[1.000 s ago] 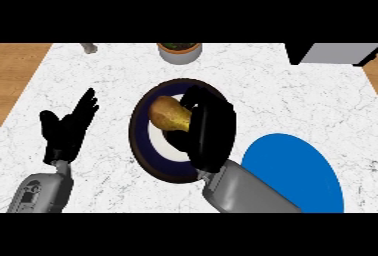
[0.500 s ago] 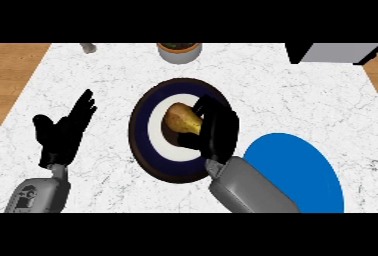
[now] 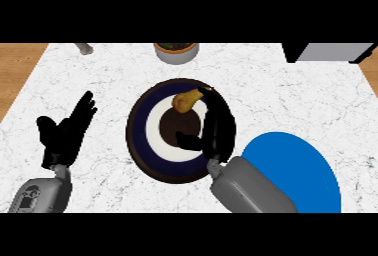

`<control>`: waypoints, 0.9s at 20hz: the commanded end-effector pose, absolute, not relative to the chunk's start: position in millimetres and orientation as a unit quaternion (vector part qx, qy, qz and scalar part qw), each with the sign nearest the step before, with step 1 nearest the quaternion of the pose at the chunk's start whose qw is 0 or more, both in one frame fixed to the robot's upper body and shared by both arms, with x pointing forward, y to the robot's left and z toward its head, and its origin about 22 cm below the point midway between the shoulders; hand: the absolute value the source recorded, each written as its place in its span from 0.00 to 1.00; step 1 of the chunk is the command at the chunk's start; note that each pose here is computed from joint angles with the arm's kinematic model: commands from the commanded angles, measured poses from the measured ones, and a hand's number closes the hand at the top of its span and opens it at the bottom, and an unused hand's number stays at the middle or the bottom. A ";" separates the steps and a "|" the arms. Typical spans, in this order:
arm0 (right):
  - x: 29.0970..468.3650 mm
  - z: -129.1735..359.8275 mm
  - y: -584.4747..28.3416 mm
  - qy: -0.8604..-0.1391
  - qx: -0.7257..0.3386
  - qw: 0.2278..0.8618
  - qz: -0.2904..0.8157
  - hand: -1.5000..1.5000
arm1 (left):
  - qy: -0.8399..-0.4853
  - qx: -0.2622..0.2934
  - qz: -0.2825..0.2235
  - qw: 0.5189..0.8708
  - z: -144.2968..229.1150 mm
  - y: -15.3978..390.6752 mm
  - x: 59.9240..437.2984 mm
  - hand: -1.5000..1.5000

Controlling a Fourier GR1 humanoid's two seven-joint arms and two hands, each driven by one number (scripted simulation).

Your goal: Pick the pear from the plate and place it in the plate

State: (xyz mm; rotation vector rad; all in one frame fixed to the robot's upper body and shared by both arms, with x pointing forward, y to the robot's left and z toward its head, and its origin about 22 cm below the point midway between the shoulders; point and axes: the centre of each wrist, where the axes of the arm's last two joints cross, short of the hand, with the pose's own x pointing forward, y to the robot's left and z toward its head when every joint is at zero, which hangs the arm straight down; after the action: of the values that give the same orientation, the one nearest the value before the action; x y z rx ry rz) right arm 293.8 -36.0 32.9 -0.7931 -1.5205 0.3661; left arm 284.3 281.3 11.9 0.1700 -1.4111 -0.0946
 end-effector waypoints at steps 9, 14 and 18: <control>267.4 98.8 -34.3 -0.778 -0.200 0.594 -0.043 0.00 | -0.642 0.083 -0.032 0.761 19.2 293.3 283.4 0.50; 243.1 107.5 -44.4 -0.754 -0.098 0.645 -0.075 0.00 | -0.644 0.082 -0.044 0.759 19.1 296.8 279.7 0.50; 250.5 87.2 -73.6 -0.764 -0.083 0.637 -0.067 0.00 | -0.646 0.074 -0.036 0.759 17.4 287.9 275.5 0.50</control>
State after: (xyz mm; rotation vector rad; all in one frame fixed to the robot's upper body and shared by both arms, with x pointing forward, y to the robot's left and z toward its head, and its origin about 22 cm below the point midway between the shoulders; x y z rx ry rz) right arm 247.3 -54.3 91.6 -0.2569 -1.7357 -0.1175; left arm 279.4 287.7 15.2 0.1698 -1.4072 -0.0812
